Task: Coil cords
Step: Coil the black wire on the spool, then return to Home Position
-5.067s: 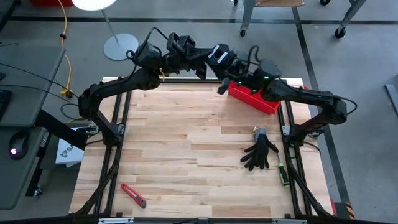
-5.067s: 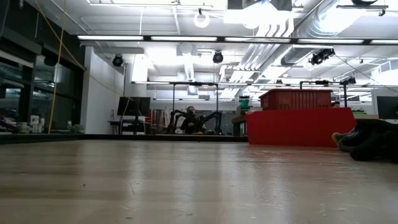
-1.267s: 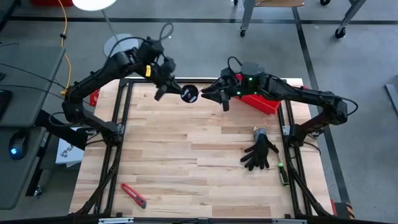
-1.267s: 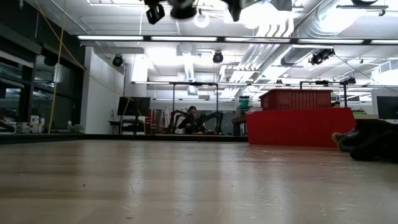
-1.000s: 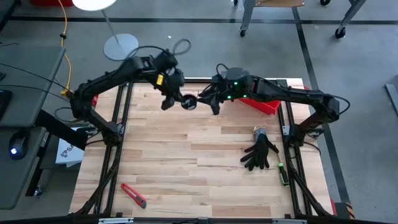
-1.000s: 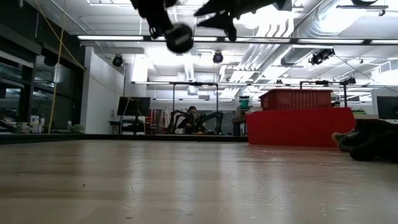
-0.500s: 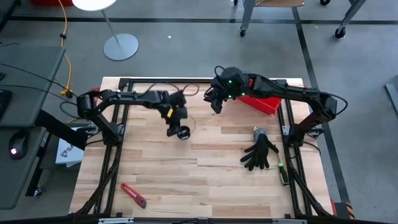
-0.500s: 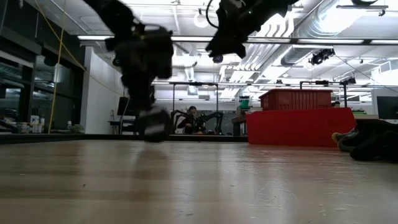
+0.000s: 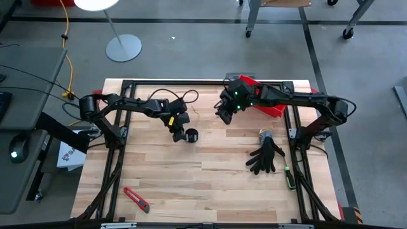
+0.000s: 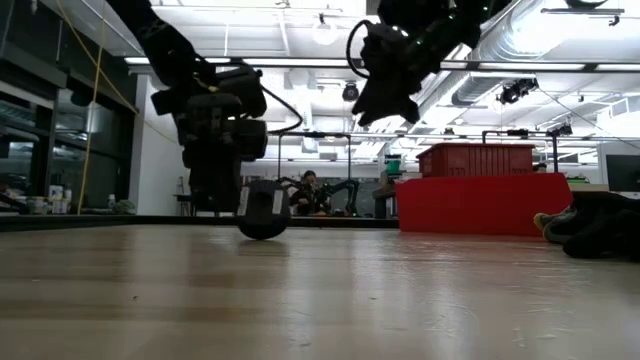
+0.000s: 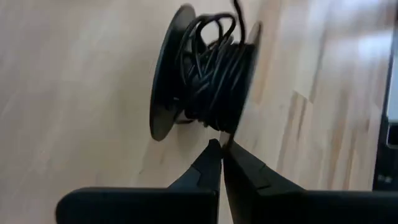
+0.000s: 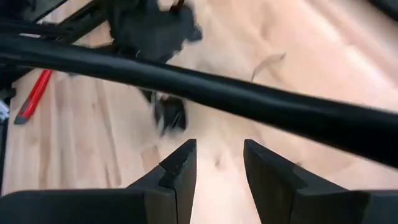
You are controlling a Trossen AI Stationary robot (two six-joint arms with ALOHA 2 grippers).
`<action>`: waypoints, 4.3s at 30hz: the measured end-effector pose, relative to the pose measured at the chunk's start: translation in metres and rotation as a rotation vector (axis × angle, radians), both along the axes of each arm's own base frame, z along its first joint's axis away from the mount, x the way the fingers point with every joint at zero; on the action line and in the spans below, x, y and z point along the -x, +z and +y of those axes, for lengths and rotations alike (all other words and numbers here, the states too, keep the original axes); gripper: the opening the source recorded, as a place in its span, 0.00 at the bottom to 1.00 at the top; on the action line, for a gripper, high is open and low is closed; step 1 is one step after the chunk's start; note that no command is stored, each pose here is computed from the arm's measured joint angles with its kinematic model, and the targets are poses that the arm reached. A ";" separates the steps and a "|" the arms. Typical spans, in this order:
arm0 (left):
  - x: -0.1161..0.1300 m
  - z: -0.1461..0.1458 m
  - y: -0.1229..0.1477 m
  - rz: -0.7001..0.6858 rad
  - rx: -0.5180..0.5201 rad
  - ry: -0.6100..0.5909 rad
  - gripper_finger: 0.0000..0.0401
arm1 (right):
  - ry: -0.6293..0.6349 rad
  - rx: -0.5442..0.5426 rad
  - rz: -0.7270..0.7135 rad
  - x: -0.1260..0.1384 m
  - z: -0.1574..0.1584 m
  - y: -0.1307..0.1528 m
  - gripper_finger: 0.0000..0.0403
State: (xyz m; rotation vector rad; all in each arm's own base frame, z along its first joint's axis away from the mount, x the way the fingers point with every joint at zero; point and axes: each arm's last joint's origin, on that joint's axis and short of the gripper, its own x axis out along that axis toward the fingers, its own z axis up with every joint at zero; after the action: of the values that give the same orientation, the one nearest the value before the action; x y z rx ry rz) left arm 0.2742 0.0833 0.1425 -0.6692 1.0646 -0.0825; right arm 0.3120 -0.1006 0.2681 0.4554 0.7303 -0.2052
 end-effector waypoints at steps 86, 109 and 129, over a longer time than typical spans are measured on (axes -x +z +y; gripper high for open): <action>0.140 -0.093 0.000 -0.779 -0.427 0.174 0.40 | -0.324 0.073 -0.713 0.138 0.089 -0.046 0.31; 0.140 -0.093 -0.001 -0.771 -0.428 0.172 0.40 | 0.106 0.248 -0.927 0.173 0.084 -0.069 0.31; 0.140 -0.093 -0.003 -0.752 -0.431 0.168 0.40 | 0.120 0.468 -0.756 0.215 0.099 -0.098 0.31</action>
State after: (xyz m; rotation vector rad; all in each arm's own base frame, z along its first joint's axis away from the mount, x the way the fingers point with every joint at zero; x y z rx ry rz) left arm 0.1340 -0.0098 0.1398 -0.2838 0.2795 0.0413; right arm 0.0969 -0.0018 0.1700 0.0193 -0.0429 -0.0729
